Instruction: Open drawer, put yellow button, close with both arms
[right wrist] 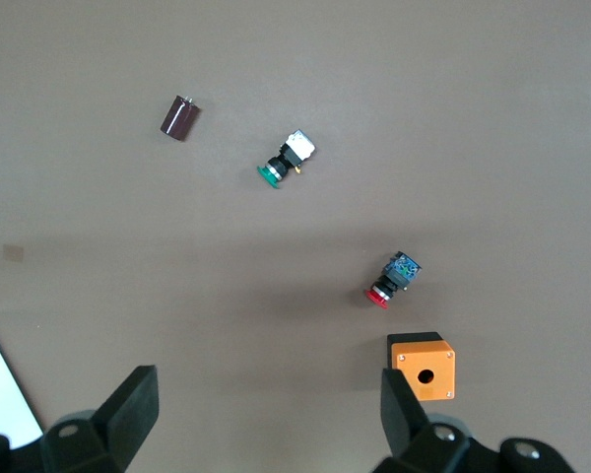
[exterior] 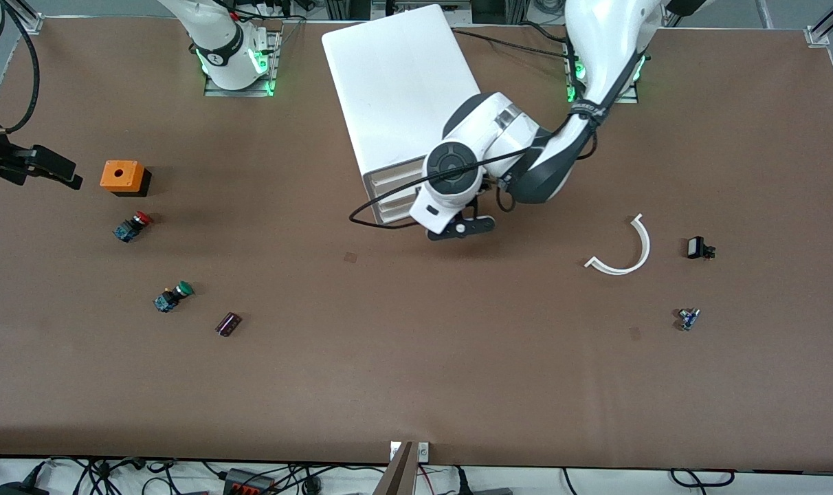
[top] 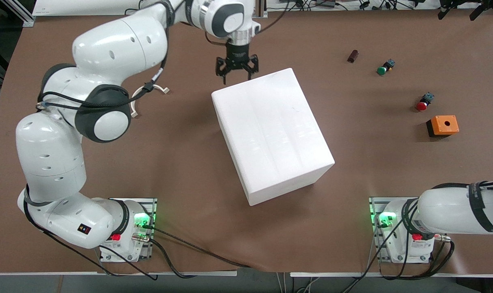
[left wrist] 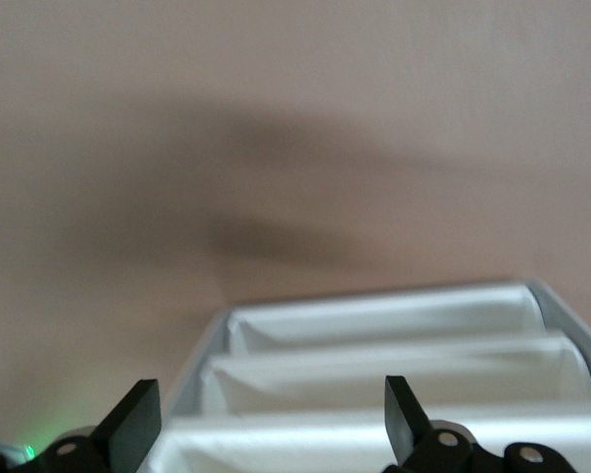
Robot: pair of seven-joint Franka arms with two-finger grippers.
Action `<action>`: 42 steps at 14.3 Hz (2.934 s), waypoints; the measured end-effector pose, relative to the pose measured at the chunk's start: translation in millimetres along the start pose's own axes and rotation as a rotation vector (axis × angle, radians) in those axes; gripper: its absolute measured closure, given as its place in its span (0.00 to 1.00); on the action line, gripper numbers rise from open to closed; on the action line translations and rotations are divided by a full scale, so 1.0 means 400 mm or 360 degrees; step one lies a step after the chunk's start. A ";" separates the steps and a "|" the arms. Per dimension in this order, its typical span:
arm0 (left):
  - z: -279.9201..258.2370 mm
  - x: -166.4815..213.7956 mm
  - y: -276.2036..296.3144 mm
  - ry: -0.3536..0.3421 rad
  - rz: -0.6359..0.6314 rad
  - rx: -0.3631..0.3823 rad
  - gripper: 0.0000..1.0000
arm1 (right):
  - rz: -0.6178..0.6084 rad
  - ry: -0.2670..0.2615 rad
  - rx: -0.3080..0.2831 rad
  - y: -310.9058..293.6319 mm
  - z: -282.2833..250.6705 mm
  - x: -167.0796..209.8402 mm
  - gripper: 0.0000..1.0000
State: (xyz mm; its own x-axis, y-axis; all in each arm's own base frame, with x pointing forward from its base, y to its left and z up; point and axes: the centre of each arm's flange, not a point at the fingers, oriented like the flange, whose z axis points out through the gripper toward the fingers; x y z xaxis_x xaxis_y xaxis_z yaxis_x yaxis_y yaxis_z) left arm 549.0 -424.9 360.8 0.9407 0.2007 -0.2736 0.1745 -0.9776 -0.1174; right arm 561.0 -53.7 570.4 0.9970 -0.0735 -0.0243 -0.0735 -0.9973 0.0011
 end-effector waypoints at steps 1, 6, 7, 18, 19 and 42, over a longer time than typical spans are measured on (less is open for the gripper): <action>-0.043 0.038 -0.045 0.0042 0.0012 -0.0024 0.00 | -0.0002 -0.0001 -0.0001 -0.001 0.001 0.000 0.00; -0.256 0.157 -0.311 0.0174 0.0055 -0.0113 0.00 | -0.0012 0.0004 -0.0002 -0.009 0.000 0.001 0.00; -0.282 0.162 -0.351 0.0199 0.0083 -0.0081 0.00 | -0.0013 0.0006 -0.0002 -0.010 -0.001 0.001 0.00; -0.502 0.103 -0.910 0.0292 0.0372 -0.0113 0.00 | -0.0017 0.0021 -0.0004 -0.012 -0.011 -0.003 0.00; -0.508 0.081 -0.938 0.0319 0.0364 -0.0117 0.00 | -0.0017 0.0021 -0.0004 -0.012 -0.011 -0.003 0.00; -0.488 0.012 -1.007 0.0400 0.0347 -0.0121 0.00 | -0.0028 0.0022 -0.0005 -0.014 -0.011 -0.003 0.00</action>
State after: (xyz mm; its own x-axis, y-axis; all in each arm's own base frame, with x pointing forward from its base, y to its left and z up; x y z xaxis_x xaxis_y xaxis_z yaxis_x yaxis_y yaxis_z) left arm 539.9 -42.5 593.1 0.9989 -0.0260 -0.0396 -0.0263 -0.9996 -0.0077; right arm 560.4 -48.1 575.0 0.9984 -0.0561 -0.0106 -0.0561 -0.9984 0.0039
